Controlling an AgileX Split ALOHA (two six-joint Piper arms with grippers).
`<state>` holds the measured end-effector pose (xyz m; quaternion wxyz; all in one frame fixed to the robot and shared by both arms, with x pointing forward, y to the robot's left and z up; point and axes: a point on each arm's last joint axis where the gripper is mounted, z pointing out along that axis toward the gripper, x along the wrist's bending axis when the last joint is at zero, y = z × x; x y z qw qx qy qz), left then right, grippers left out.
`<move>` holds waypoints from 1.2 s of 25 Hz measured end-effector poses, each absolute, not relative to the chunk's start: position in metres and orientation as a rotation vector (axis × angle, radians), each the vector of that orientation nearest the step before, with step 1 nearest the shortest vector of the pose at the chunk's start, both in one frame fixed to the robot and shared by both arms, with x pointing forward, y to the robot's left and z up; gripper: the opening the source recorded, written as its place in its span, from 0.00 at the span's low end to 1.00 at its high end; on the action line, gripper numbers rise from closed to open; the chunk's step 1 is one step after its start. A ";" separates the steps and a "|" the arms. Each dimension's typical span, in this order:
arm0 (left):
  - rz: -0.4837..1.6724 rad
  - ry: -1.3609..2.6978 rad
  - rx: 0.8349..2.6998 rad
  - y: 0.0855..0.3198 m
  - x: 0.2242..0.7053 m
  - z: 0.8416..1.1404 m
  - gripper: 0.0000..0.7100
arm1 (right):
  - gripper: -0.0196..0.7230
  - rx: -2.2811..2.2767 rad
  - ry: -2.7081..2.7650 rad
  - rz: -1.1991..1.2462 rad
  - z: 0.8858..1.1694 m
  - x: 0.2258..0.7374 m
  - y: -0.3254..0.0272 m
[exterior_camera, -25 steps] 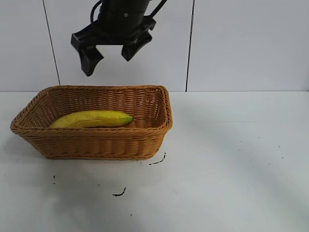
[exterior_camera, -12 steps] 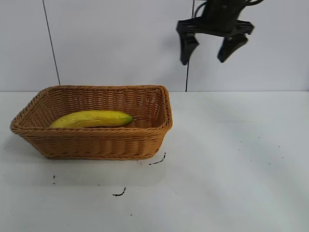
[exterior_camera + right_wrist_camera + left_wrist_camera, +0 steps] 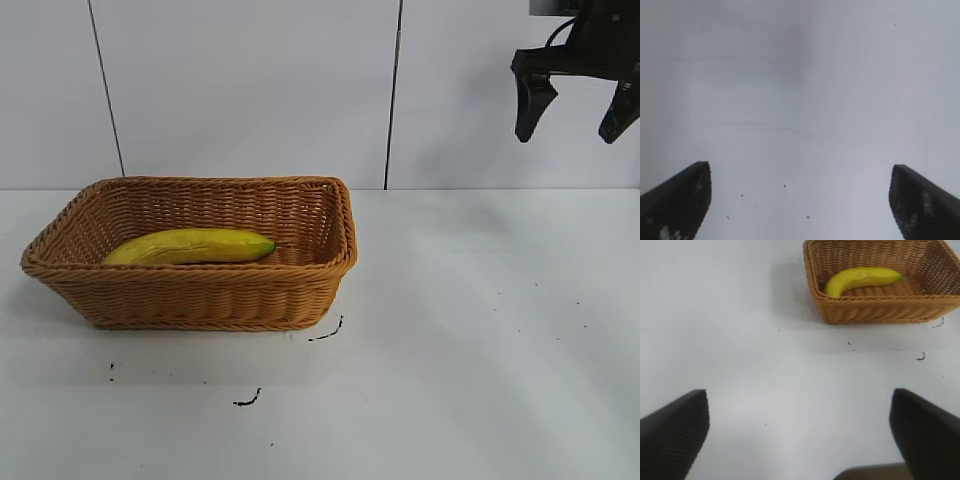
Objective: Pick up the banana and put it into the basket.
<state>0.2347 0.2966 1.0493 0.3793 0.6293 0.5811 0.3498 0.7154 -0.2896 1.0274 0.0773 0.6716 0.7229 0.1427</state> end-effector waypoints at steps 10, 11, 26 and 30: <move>0.894 1.484 1.608 0.297 0.235 1.049 0.98 | 0.95 1.998 2.203 0.426 1.040 0.694 -0.277; 0.894 1.484 1.608 0.297 0.235 1.049 0.98 | 0.95 2.015 2.217 0.409 1.039 0.686 -0.277; 0.894 1.484 1.608 0.297 0.235 1.049 0.98 | 0.95 1.998 2.230 0.313 1.081 0.467 -0.287; 0.894 1.484 1.608 0.297 0.235 1.049 0.98 | 0.95 1.921 2.146 0.431 1.085 0.414 -0.289</move>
